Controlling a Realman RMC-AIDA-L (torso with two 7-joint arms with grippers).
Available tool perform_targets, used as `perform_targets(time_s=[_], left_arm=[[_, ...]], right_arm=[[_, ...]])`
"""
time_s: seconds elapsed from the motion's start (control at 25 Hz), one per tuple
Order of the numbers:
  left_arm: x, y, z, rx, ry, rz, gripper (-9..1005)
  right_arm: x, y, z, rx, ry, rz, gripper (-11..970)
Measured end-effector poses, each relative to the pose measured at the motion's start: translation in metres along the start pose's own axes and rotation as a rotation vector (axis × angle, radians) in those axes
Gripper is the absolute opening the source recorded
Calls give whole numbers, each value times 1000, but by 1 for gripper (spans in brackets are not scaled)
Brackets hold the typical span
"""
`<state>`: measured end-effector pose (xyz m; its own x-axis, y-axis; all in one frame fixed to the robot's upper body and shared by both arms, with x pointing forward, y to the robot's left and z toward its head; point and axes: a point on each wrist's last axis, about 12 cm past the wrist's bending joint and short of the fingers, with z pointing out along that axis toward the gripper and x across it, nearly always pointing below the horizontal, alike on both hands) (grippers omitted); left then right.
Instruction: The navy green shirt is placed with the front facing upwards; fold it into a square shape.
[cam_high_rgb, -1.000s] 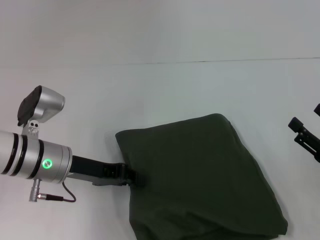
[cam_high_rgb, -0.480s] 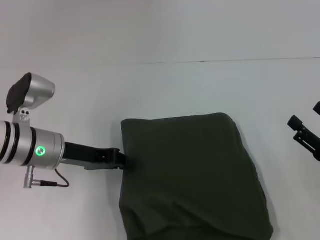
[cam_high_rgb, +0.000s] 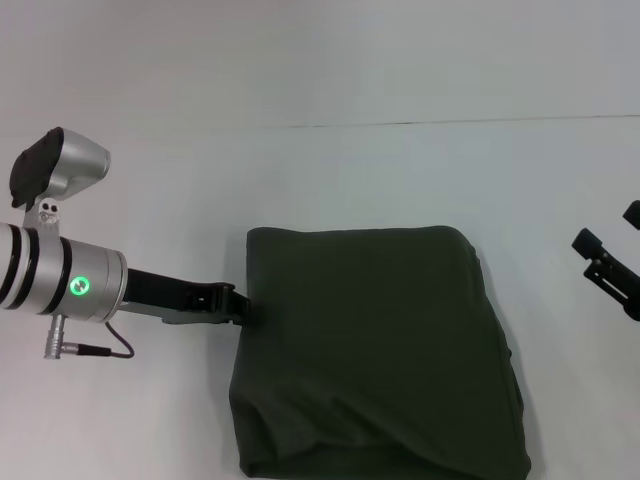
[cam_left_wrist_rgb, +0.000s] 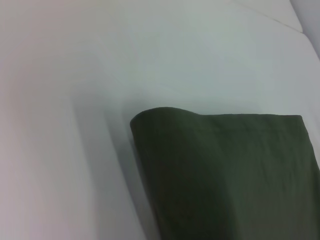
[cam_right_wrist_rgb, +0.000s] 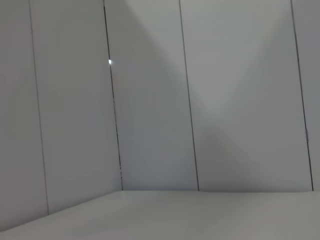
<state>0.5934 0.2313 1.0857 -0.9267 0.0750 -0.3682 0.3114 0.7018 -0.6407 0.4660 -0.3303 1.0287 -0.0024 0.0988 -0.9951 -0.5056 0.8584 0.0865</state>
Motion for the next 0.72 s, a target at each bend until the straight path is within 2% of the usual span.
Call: perform_targets(time_s=[0.72], left_arm=[[2, -2, 2, -17, 36, 38, 51]], right_arm=[[2, 5, 4, -10, -6, 23, 846]])
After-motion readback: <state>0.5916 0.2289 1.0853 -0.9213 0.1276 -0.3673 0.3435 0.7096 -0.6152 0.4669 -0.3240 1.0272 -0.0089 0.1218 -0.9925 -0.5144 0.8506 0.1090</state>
